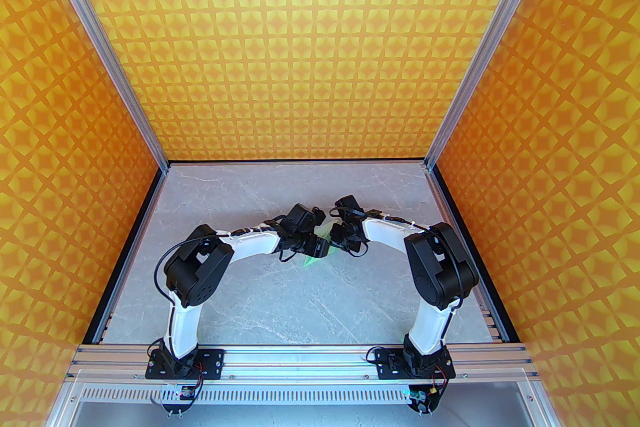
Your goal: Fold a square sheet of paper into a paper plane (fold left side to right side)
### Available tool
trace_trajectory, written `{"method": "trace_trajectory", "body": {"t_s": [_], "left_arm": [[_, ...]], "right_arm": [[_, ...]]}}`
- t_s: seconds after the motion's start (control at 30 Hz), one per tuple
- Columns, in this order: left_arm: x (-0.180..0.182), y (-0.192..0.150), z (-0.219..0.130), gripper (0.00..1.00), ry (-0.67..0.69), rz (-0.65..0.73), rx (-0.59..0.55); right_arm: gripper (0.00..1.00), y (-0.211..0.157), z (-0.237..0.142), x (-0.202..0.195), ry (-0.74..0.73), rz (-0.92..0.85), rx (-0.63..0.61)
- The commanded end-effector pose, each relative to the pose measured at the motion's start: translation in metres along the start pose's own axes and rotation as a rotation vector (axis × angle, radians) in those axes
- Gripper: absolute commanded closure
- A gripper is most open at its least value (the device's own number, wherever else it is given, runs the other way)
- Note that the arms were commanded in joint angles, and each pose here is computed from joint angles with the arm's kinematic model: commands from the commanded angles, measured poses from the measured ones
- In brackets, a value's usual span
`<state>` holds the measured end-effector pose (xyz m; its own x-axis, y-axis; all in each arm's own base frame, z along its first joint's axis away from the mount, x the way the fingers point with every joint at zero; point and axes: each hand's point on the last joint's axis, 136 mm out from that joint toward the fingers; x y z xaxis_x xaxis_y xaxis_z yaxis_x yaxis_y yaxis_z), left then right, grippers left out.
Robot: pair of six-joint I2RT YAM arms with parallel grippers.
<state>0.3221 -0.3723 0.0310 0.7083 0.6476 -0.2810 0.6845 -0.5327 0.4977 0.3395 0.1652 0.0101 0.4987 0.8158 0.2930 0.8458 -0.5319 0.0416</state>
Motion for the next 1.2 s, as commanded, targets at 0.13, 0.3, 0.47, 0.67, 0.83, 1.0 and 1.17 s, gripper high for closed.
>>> {"method": "trace_trajectory", "body": {"t_s": [0.13,0.3,0.47,0.67,0.83,1.0,1.17], "left_arm": [[0.014,-0.007,0.010,0.62,0.126,0.082,0.078],[0.013,-0.006,0.017,0.67,0.159,0.130,0.105],[0.015,-0.006,0.020,0.76,0.188,0.146,0.124],[0.015,0.003,0.008,0.92,0.213,0.145,0.094],[0.021,0.011,-0.018,0.95,0.284,0.132,0.062],[0.042,0.008,-0.049,0.99,0.364,0.066,0.055],[0.082,-0.006,-0.081,1.00,0.467,-0.031,0.061]], "right_arm": [[0.83,-0.003,0.008,-0.001,0.016,0.011,0.011],[0.83,-0.003,0.007,-0.001,0.017,0.010,0.012],[0.82,-0.002,0.004,0.000,0.029,0.011,0.002],[0.64,0.012,-0.027,0.010,0.100,0.003,-0.068],[0.44,0.034,-0.068,0.008,0.172,0.017,-0.156],[0.04,0.045,-0.095,0.005,0.236,0.024,-0.199],[0.01,0.041,-0.105,0.010,0.276,-0.008,-0.197]]}}
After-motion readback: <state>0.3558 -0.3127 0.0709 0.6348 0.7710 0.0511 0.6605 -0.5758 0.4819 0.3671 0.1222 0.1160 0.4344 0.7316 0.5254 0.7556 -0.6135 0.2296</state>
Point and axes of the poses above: each hand's point on the last joint's axis, 136 mm out from that joint toward the fingers, its own z axis out along the fingers, its own x axis along the line the jaws close on, y = z × x, and after that the axes turned 15 degrees about z, right-handed
